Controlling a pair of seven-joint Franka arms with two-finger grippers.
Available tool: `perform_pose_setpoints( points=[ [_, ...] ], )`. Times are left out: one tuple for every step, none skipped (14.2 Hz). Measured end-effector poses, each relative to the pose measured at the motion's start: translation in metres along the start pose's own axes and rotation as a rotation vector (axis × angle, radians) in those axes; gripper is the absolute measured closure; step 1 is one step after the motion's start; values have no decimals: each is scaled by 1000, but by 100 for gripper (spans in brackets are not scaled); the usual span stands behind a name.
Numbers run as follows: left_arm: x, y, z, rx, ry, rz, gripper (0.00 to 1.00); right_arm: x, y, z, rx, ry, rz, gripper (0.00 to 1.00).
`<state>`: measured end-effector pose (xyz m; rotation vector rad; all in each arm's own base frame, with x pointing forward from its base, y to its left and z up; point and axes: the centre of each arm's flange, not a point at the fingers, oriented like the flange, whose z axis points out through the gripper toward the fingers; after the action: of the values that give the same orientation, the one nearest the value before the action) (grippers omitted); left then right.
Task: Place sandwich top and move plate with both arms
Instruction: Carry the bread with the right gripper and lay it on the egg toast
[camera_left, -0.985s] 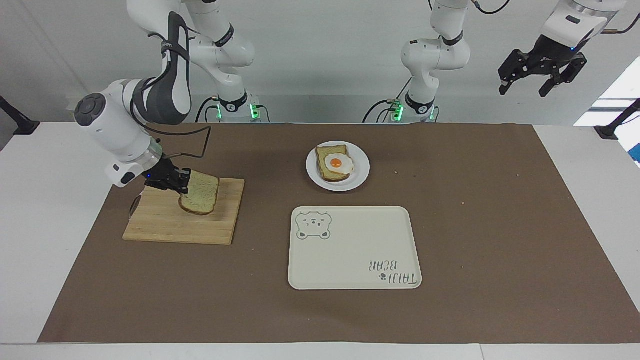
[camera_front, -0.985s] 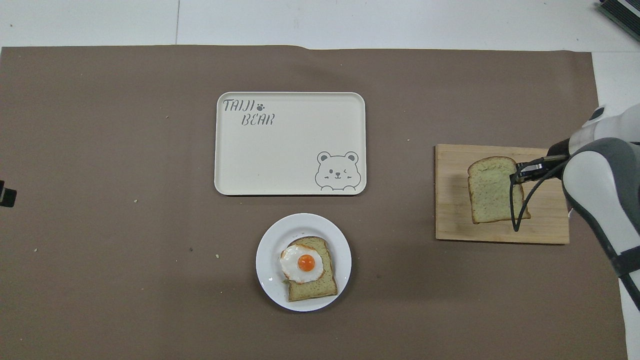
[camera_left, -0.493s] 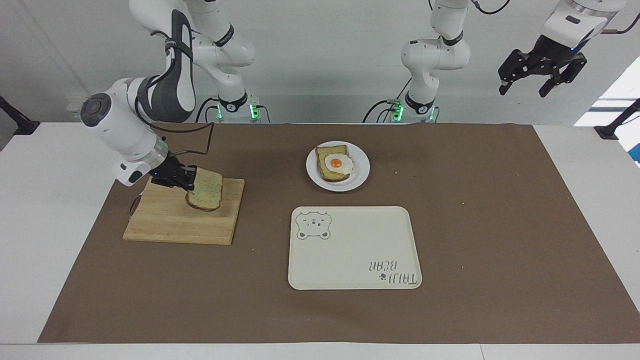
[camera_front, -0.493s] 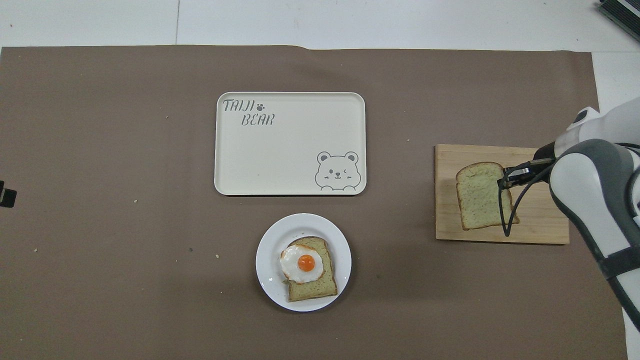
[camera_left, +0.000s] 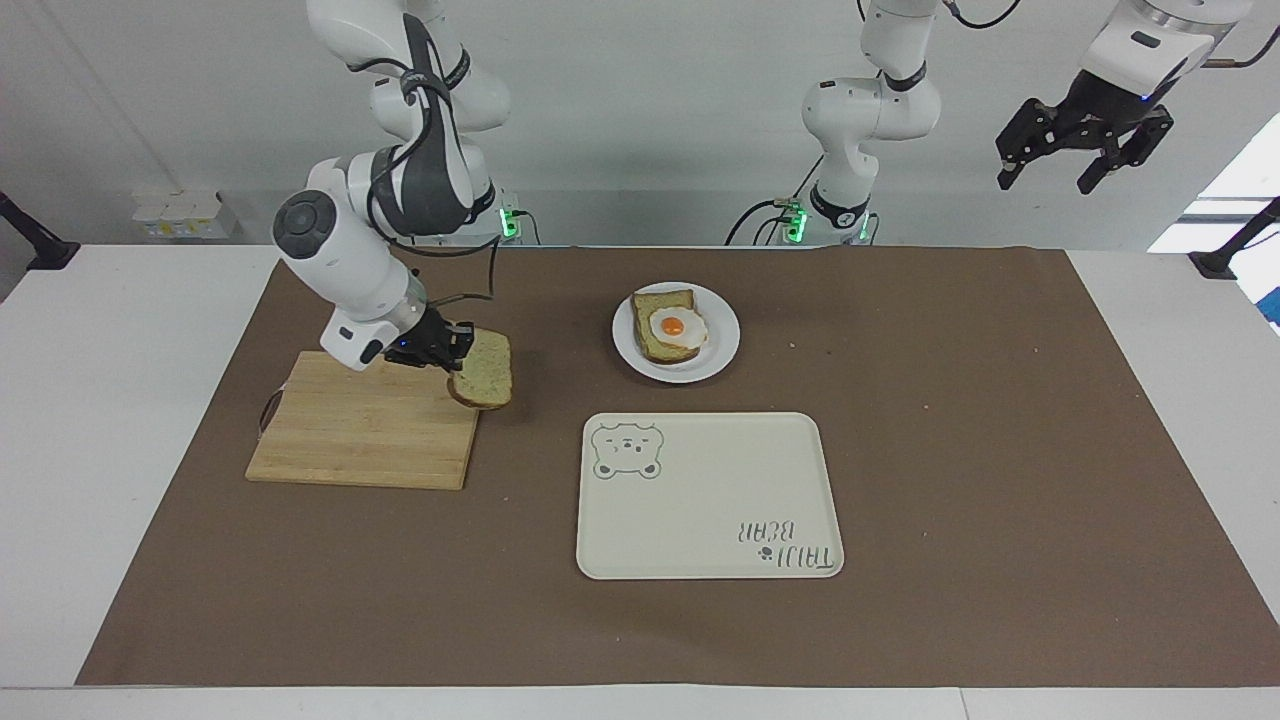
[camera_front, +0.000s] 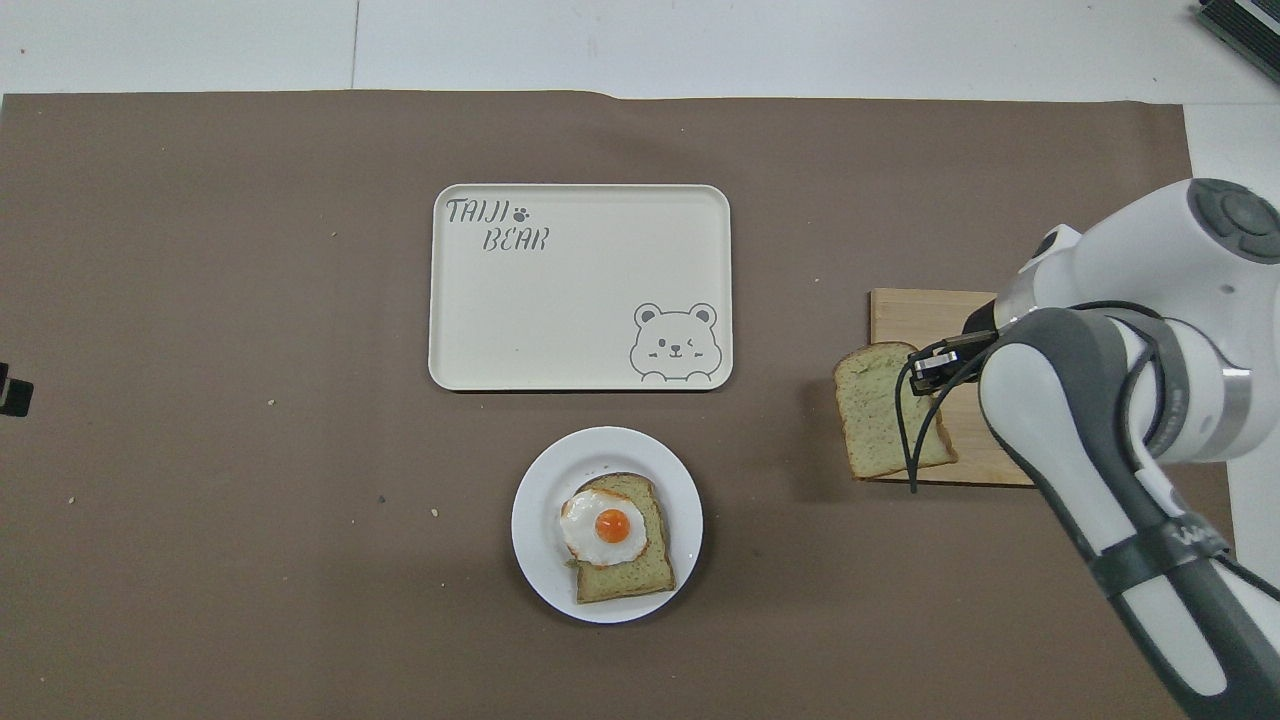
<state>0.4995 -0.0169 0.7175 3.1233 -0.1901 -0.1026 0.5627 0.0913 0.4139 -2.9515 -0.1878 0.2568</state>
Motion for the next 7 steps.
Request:
perform_pose_setpoints(
  points=[
    [0,0,0,0,-2,0,0,-2,-23,3,9,-5,12,91],
    [0,0,0,0,-3,0,0,-4,-42,6,18,-9,22,91],
    [0,0,0,0,-3,0,0,-8,-61,7,30,-12,28,91],
    [0,0,0,0,-4,0,0,-11,-79,9,43,-16,33,91],
    [0,0,0,0,-4,0,0,-14,-97,11,56,-16,42,91],
    [0,0,0,0,-4,0,0,-17,-114,12,72,-13,52,91],
    [0,0,0,0,-4,0,0,-20,-132,13,92,-9,65,91]
  ],
)
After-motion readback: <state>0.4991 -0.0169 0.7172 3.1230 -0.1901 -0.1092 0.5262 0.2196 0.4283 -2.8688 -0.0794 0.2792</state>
